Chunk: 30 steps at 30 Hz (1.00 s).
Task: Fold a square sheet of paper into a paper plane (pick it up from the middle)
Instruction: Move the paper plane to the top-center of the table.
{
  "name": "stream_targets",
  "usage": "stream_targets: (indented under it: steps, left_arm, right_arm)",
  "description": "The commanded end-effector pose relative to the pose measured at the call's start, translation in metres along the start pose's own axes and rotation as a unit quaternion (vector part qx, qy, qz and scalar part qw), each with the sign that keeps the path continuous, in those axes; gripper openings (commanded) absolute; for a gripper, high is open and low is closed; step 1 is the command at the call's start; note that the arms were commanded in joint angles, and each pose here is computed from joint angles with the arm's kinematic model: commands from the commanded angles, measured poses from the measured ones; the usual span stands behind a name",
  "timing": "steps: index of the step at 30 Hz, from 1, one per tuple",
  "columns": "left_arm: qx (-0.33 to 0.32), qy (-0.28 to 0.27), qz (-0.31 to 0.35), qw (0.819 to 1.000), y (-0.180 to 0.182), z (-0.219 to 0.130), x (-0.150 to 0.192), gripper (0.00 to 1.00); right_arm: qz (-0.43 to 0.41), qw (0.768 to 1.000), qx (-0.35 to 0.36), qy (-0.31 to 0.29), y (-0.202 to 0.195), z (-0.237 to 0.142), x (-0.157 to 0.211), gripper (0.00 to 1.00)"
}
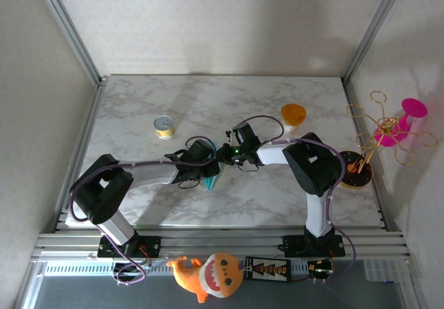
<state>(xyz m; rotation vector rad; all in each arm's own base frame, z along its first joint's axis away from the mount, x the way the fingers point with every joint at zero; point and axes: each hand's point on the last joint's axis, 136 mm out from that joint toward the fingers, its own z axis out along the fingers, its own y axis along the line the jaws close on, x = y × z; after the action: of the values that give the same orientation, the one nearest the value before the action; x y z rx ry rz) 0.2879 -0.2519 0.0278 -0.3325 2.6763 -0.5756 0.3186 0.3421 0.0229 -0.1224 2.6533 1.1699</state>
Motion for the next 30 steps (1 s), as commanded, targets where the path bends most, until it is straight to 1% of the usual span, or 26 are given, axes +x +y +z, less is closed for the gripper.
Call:
stream_targets:
  steps: [1, 5, 10, 14, 16, 21, 25, 27, 30]
  left_arm:
    - [-0.037, -0.008, 0.017, 0.999, 0.006, 0.002, -0.002, 0.46]
    - [-0.060, -0.014, 0.022, 0.998, 0.009, 0.004, -0.004, 0.40]
    - [-0.076, -0.023, 0.028, 0.996, 0.009, 0.003, -0.007, 0.31]
    - [-0.084, -0.027, 0.032, 0.996, 0.009, 0.003, -0.009, 0.22]
    - [-0.089, -0.027, 0.036, 0.995, 0.010, 0.004, -0.009, 0.18]
    - [-0.102, -0.041, 0.046, 0.993, 0.010, -0.002, -0.017, 0.10]
    - [-0.116, -0.055, 0.061, 0.990, 0.010, -0.010, -0.026, 0.08]
    - [-0.123, -0.060, 0.072, 0.988, 0.010, -0.013, -0.030, 0.08]
    - [-0.141, -0.061, 0.097, 0.983, 0.011, -0.015, -0.035, 0.08]
  right_arm:
    - [0.003, 1.000, 0.007, 0.001, -0.003, -0.001, -0.002, 0.08]
    - [0.004, 1.000, 0.008, 0.001, -0.003, 0.000, -0.002, 0.08]
    - [0.004, 1.000, 0.006, -0.001, -0.001, -0.002, -0.004, 0.09]
    - [0.005, 1.000, 0.008, -0.004, 0.001, -0.004, -0.006, 0.13]
    - [0.004, 1.000, 0.009, -0.007, 0.003, -0.006, -0.007, 0.16]
    - [0.007, 0.999, 0.032, -0.032, 0.005, -0.018, -0.019, 0.32]
    - [0.011, 0.995, 0.069, -0.067, -0.002, -0.035, -0.031, 0.44]
    - [0.011, 0.991, 0.096, -0.095, -0.008, -0.048, -0.039, 0.49]
    - [0.019, 0.981, 0.142, -0.133, -0.022, -0.067, -0.045, 0.54]
